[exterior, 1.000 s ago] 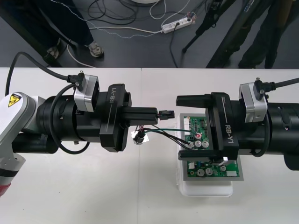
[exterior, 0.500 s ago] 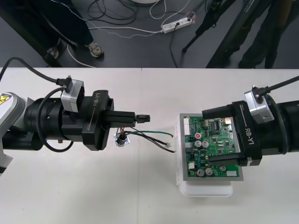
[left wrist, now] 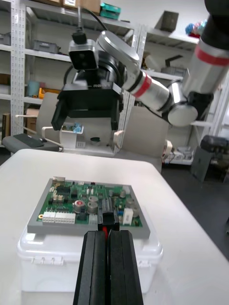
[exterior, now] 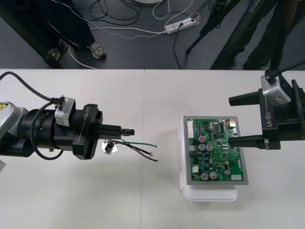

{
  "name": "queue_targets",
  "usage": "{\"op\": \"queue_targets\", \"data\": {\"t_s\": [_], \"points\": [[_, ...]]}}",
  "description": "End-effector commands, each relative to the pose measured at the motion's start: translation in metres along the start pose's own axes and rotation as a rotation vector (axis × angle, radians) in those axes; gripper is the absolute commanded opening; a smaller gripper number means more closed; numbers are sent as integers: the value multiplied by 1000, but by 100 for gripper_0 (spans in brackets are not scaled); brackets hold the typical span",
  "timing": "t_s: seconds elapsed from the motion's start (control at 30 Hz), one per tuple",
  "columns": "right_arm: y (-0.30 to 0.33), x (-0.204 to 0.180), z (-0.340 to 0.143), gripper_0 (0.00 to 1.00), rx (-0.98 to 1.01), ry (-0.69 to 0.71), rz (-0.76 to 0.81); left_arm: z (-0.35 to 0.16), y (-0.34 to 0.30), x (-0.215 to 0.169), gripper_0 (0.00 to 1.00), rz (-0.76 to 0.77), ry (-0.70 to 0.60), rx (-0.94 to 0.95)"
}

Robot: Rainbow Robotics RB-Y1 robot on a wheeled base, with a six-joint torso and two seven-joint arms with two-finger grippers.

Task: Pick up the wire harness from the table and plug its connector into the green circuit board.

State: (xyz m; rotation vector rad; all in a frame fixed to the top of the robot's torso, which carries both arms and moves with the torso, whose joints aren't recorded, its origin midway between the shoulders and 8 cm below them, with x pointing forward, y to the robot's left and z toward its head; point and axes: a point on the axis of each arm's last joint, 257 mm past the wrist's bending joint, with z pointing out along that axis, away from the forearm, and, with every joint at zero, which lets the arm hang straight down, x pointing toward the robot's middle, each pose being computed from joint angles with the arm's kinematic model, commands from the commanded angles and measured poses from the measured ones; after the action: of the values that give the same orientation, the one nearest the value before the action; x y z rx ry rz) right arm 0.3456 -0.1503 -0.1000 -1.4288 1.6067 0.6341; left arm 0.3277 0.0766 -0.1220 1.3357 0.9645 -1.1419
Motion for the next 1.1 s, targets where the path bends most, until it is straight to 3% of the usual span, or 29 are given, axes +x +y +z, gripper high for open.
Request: {"op": "queue_targets", "data": {"t_s": [0.03,0.4,0.73,1.1], "points": [[-23,10,-19,100,76,101,-47,-16,-10,6,0,50,58,59],[-51,44,-34,100,150,272,-275,-19,-16,40,0,46,69,56],[-67,81,-45,100,183,447,-296,-16,-24,60,0,30,83,73],[-51,147,-46,100,134,645,-252,-3,-25,88,0,48,67,75]]}}
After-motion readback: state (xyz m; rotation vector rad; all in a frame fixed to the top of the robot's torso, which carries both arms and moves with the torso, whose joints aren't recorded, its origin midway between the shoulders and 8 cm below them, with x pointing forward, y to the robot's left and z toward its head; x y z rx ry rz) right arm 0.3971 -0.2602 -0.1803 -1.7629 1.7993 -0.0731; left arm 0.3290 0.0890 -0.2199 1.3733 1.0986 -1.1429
